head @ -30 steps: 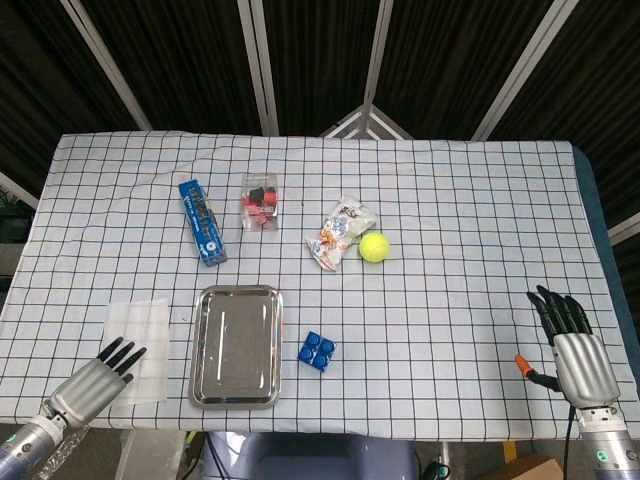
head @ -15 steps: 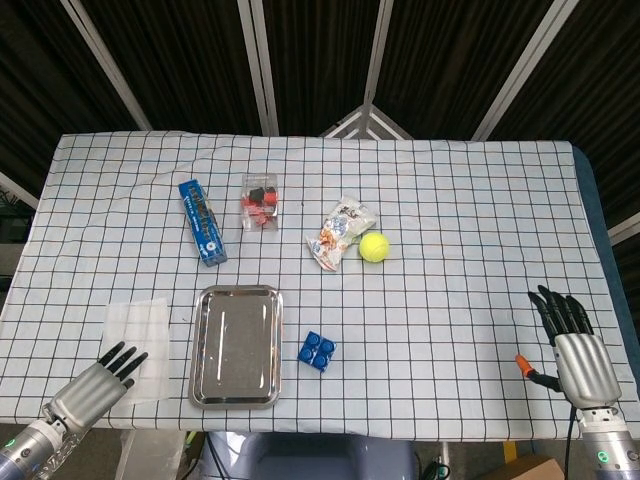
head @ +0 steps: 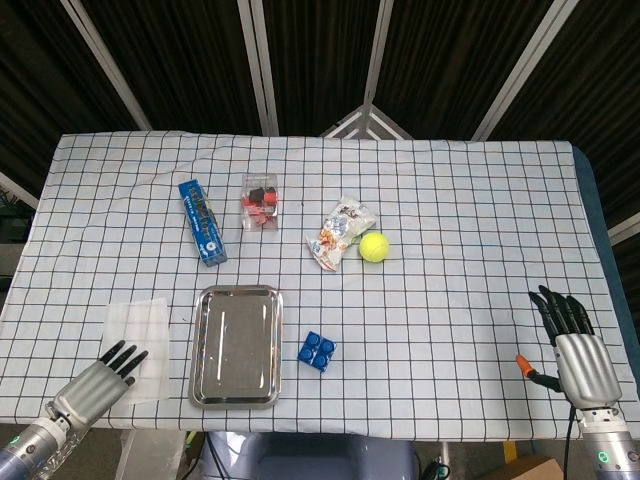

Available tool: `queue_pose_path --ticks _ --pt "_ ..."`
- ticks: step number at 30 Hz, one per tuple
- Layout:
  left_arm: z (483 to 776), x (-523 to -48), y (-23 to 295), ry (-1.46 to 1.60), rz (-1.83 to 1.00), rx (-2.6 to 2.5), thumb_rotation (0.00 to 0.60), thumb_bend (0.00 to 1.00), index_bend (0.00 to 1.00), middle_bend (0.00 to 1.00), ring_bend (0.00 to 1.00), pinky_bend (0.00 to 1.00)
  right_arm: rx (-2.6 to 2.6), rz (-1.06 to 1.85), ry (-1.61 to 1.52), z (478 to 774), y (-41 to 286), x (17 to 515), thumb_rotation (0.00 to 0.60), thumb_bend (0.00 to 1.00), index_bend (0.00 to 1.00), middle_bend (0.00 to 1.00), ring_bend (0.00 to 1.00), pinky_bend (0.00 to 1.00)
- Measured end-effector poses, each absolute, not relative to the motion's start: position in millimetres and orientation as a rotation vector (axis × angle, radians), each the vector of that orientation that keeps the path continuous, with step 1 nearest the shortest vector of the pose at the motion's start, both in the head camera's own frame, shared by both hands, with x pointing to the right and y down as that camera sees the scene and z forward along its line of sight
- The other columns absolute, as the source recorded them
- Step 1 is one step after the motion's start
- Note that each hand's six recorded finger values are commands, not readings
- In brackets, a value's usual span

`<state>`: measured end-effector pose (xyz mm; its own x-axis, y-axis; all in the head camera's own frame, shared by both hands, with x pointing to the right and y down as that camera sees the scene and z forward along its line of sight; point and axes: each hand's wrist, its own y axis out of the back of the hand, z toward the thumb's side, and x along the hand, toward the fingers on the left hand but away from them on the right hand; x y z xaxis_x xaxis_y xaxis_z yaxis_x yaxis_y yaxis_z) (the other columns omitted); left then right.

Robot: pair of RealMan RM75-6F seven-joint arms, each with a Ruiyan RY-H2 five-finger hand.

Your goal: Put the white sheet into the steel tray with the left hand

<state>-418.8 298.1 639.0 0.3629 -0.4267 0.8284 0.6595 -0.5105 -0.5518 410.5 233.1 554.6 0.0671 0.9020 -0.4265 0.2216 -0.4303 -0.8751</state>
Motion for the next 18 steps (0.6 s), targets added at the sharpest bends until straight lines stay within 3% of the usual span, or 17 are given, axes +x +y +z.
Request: queue_pose_path --ticks 7,18 --pt "642.0 -414.9 299.8 -0.191 -1.362 -1.642 0.600 0.53 0.55 0.00 0.00 0.00 -1.728 1.401 -1.125 554.1 234.1 410.6 0.600 0.31 0.00 0.00 0.00 0.00" --pt "638.0 -413.4 297.5 -0.109 -1.340 -1.644 0.600 0.58 0.58 0.00 0.00 0.00 -1.734 1.411 -1.121 555.6 234.3 410.5 0.600 0.31 0.00 0.00 0.00 0.00"
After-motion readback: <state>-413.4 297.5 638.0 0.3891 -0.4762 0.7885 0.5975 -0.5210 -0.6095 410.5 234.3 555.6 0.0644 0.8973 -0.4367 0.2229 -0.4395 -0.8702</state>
